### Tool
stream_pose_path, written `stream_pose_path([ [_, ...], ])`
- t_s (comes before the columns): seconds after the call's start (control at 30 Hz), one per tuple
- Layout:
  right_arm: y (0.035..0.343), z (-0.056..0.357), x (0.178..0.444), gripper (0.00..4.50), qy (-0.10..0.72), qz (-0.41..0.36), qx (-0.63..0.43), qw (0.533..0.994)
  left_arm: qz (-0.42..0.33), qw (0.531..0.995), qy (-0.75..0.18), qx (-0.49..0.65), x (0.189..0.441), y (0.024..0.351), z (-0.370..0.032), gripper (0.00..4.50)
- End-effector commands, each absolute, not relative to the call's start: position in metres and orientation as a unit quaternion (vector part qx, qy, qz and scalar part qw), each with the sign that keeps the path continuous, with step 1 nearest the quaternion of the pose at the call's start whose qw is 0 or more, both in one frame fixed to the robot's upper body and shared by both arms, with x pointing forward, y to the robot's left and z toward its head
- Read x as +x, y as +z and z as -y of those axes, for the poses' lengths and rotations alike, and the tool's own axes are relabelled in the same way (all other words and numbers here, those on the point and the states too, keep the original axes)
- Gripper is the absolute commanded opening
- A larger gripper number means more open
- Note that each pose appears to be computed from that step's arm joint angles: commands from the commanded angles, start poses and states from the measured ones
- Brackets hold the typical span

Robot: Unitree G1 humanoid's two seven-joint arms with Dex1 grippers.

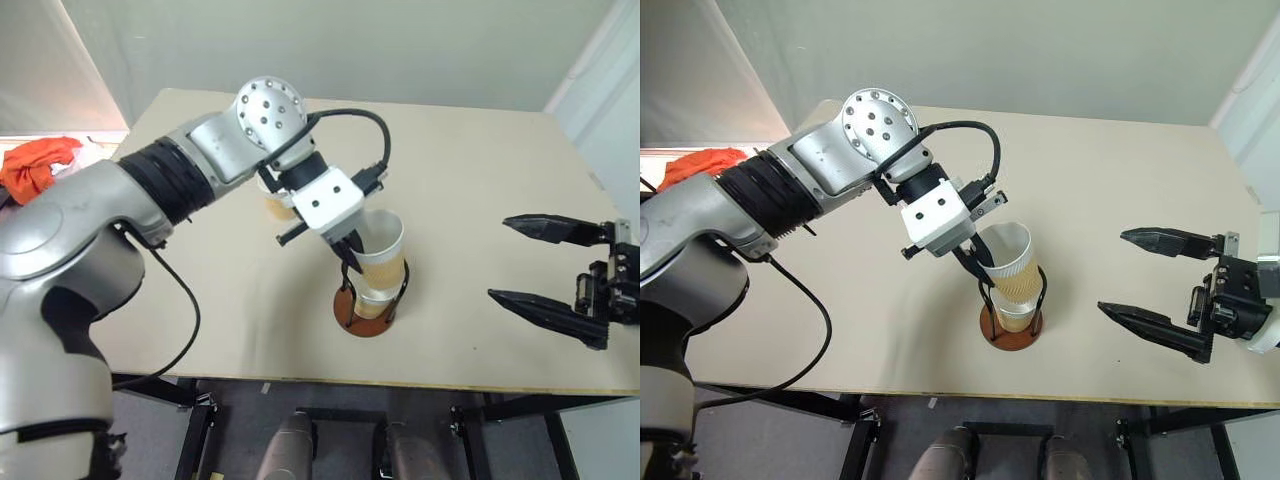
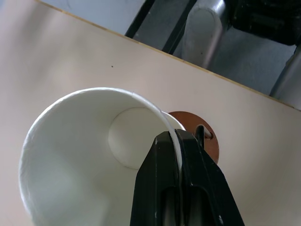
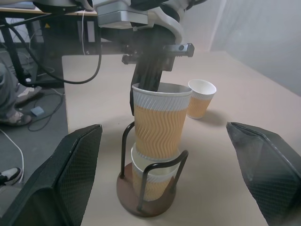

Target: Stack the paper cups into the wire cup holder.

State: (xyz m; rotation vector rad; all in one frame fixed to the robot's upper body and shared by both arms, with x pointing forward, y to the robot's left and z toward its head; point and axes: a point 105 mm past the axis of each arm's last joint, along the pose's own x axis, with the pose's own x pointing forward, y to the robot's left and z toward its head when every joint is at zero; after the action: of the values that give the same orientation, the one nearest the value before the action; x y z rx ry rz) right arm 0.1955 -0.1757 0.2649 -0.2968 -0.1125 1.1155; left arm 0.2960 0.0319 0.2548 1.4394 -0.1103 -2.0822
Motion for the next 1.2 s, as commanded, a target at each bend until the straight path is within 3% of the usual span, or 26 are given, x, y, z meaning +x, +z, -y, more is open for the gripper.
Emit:
stream_pose_path([
  [0.03,0.277,0.174,0.189,4.50,0.522,0.082,-0.159,0.834,0.060,0.288,-0.767,0.570,0.303,0.263,-0.028,0.23],
  [0.13,0.277,0.175,0.191,4.50,0.519,0.081,-0.158,0.836,0.057,0.282,-0.768,0.572,0.302,0.260,-0.028,0.87],
  [0.3,0.277,0.176,0.193,4.50,0.516,0.080,-0.158,0.838,0.072,0.292,-0.756,0.581,0.308,0.265,-0.025,2.48],
  [0.43,0.276,0.172,0.198,4.50,0.525,0.081,-0.156,0.833,0.079,0.370,-0.726,0.575,0.330,0.284,-0.026,2.48],
  [0.53,0.276,0.168,0.202,4.50,0.539,0.083,-0.151,0.825,0.054,0.465,-0.673,0.573,0.359,0.296,-0.052,2.48],
  [0.63,0.273,0.159,0.206,4.50,0.557,0.083,-0.146,0.813,0.045,0.590,-0.576,0.564,0.393,0.305,-0.086,2.48],
  [0.73,0.271,0.157,0.211,4.50,0.563,0.082,-0.144,0.810,0.007,0.655,-0.510,0.557,0.412,0.301,-0.118,2.48],
  [0.83,0.269,0.158,0.219,4.50,0.551,0.085,-0.153,0.816,-0.026,0.697,-0.460,0.548,0.425,0.295,-0.139,2.48],
  [1.07,0.262,0.161,0.260,4.50,0.457,0.085,-0.191,0.864,-0.091,0.722,-0.421,0.542,0.437,0.265,-0.161,2.48],
  [1.2,0.259,0.155,0.260,4.50,0.455,0.085,-0.193,0.865,-0.125,0.722,-0.430,0.528,0.436,0.251,-0.165,2.48],
])
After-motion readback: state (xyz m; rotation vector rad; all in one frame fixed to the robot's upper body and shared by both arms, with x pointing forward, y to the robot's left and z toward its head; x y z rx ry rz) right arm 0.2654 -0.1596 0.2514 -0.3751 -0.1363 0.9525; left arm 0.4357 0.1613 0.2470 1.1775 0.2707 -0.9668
